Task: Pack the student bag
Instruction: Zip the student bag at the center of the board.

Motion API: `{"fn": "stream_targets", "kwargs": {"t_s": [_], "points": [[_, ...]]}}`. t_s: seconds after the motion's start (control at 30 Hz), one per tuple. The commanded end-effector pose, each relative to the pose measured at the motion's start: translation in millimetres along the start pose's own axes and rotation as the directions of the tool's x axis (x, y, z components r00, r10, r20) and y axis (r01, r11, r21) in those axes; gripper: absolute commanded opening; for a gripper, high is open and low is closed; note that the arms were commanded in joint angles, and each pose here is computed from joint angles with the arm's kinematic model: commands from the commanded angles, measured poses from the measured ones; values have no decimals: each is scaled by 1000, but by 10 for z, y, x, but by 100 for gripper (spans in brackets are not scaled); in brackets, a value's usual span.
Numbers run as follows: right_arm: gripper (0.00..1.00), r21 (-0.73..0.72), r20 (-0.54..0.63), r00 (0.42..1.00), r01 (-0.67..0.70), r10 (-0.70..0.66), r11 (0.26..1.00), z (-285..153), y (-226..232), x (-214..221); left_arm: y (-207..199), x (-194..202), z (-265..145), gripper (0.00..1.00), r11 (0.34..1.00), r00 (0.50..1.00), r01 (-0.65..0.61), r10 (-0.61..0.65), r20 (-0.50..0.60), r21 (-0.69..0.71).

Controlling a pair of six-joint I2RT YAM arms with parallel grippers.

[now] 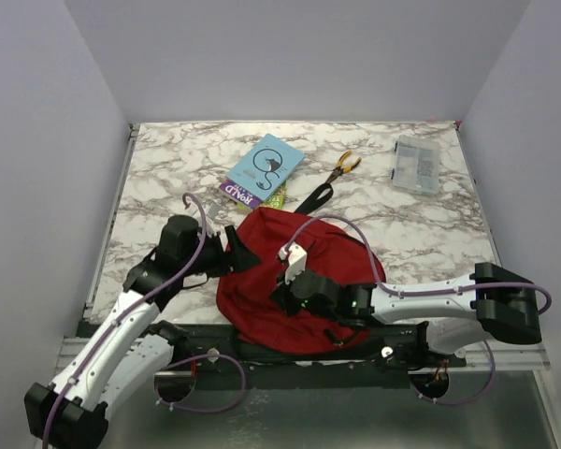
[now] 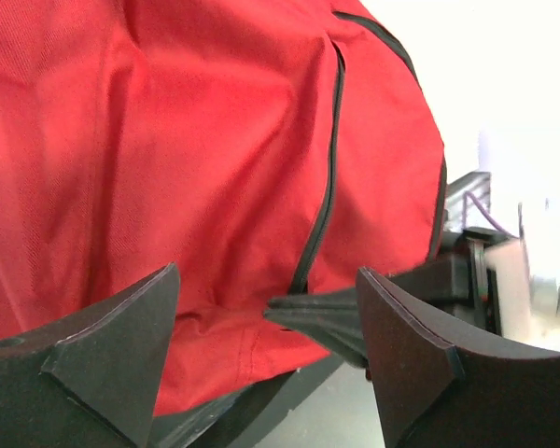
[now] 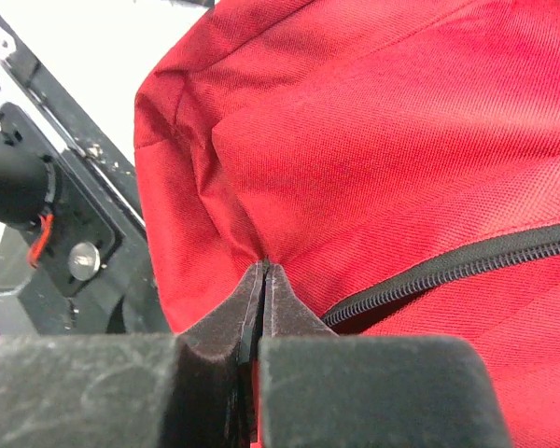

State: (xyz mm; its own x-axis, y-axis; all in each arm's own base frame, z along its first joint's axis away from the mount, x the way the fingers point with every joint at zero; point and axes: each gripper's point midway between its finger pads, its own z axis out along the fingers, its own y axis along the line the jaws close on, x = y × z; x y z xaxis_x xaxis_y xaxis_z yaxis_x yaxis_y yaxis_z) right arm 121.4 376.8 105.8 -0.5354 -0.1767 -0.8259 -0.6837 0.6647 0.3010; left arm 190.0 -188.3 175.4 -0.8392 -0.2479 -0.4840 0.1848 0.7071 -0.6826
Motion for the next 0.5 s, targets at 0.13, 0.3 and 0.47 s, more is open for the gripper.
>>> {"fn": "stream_targets", "kwargs": {"t_s": [0.13, 0.3, 0.47], "points": [[1, -115, 4, 954, -298, 300, 948, -7, 60, -334, -117, 736, 31, 75, 956, 970, 230, -211, -119, 181], [1, -96, 24, 926, -374, 378, 922, -28, -7, -444, -134, 1095, 134, 49, 897, 885, 436, -412, -216, 76], [1, -75, 45, 918, -391, 395, 917, -51, -69, -461, -19, 1351, 239, 38, 740, 708, 670, -660, -251, -55]]}}
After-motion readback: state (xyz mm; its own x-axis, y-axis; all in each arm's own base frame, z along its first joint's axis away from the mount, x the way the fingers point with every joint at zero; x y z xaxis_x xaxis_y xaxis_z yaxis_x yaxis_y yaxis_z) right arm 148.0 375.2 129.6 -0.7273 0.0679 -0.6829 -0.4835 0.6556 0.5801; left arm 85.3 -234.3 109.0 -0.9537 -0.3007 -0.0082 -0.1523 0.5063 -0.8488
